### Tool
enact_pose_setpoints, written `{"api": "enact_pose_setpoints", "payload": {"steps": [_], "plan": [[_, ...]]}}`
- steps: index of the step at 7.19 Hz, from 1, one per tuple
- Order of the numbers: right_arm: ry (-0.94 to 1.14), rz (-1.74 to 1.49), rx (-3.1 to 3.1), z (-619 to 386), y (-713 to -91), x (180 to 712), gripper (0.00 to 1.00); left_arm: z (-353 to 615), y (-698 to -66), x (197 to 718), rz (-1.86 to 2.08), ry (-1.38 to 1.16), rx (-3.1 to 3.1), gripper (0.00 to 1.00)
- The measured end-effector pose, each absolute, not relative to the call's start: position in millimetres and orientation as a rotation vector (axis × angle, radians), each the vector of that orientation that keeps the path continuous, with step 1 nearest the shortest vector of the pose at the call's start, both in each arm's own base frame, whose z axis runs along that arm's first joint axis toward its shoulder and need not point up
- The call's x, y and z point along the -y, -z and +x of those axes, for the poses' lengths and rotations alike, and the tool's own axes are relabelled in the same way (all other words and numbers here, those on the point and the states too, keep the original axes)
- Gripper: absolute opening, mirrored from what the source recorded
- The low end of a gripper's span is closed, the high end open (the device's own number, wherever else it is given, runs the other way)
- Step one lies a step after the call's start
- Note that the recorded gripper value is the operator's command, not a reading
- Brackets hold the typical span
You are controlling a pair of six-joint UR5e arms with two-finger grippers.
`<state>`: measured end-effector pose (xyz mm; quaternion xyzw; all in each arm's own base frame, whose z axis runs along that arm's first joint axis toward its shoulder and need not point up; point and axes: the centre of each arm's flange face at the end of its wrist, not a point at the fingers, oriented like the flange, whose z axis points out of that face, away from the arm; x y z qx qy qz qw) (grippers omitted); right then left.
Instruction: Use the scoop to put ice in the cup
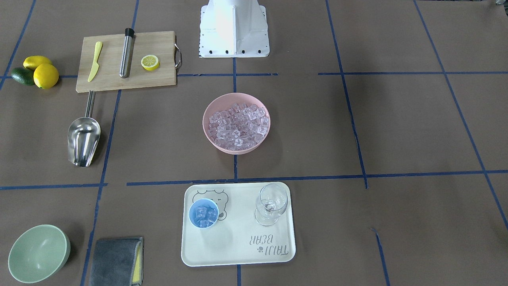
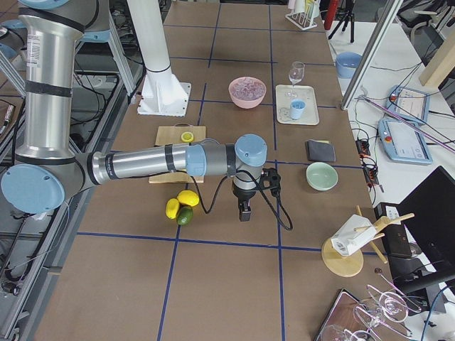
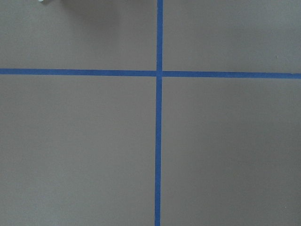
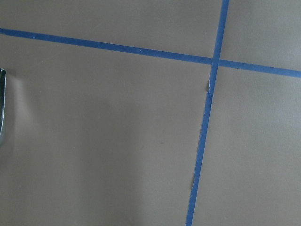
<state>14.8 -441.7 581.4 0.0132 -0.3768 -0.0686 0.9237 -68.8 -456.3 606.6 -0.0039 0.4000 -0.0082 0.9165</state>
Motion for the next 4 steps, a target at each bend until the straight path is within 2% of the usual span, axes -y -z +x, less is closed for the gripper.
{"api": "enact_pose_setpoints", "payload": {"steps": [4], "plan": [[0.130, 0.020, 0.782, 13.7, -582.0, 445.3, 1.00, -69.4, -617.2, 440.3, -0.025, 0.027, -0.825, 1.00]]}}
